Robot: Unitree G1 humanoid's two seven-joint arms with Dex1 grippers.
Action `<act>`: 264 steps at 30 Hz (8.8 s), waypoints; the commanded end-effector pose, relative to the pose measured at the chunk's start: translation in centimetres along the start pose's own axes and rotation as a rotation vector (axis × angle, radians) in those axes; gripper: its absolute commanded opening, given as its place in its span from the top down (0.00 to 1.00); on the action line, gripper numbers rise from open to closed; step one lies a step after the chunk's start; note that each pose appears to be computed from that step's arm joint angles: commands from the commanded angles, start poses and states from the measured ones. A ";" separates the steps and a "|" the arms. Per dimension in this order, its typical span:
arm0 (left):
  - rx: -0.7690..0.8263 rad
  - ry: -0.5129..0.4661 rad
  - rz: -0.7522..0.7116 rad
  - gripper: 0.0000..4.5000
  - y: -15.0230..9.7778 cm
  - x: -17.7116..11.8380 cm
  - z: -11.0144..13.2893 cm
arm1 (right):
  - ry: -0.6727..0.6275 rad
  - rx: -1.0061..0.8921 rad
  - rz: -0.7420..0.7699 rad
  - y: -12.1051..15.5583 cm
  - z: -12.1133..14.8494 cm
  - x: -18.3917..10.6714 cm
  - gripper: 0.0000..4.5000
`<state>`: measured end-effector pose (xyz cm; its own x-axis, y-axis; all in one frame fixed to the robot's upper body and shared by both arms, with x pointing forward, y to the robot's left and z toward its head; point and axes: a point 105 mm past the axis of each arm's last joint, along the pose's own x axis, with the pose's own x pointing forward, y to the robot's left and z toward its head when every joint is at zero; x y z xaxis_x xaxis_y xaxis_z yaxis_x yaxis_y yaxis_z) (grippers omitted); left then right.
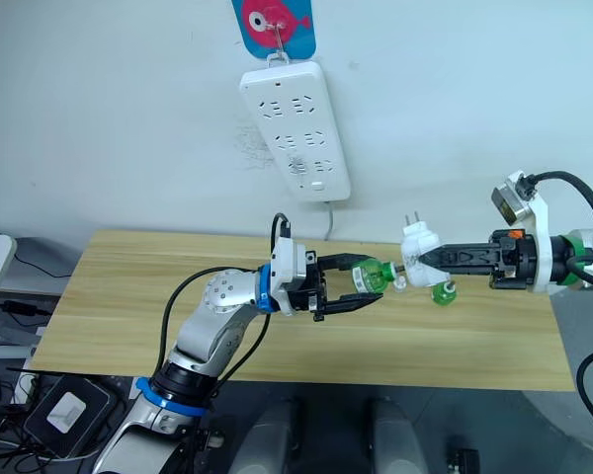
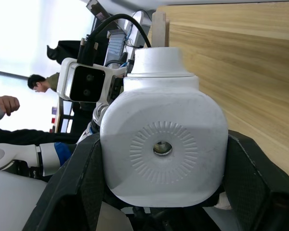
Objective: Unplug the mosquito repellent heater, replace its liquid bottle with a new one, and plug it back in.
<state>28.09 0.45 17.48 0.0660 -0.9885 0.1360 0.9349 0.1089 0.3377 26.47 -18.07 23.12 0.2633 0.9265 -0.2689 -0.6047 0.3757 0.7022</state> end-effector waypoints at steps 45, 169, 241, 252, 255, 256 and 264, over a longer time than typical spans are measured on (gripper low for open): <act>0.037 -0.035 -0.007 0.50 0.3 1.8 1.1 | 0.072 -0.048 0.044 2.6 -2.9 2.4 0.01; -0.068 0.161 -0.113 0.50 -0.2 -1.9 -0.5 | 0.158 -0.257 0.130 3.4 -3.4 1.9 0.99; -0.116 0.264 -0.210 0.50 -1.3 -4.1 -1.9 | -0.055 -0.602 0.033 4.2 -0.2 1.9 0.65; -0.013 0.232 -0.285 0.50 0.1 -3.6 -0.6 | 0.062 -0.727 0.042 0.6 -3.6 2.5 0.00; 0.001 0.223 -0.297 0.50 0.4 -3.3 -0.3 | 0.064 -0.732 0.052 0.6 -3.9 3.2 0.00; 0.004 0.221 -0.300 0.50 0.4 -3.2 -0.2 | 0.064 -0.745 0.046 0.5 -3.9 3.4 0.00; -0.004 0.211 -0.328 0.50 -0.1 -2.7 0.0 | 0.065 -0.784 0.075 1.1 -4.3 4.8 0.00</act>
<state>28.58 3.76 16.25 -0.1295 -0.9746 -0.1827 0.9388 -0.1798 0.2937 24.23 -13.71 19.17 0.1855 0.9365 -0.2977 -0.9689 0.2248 0.1034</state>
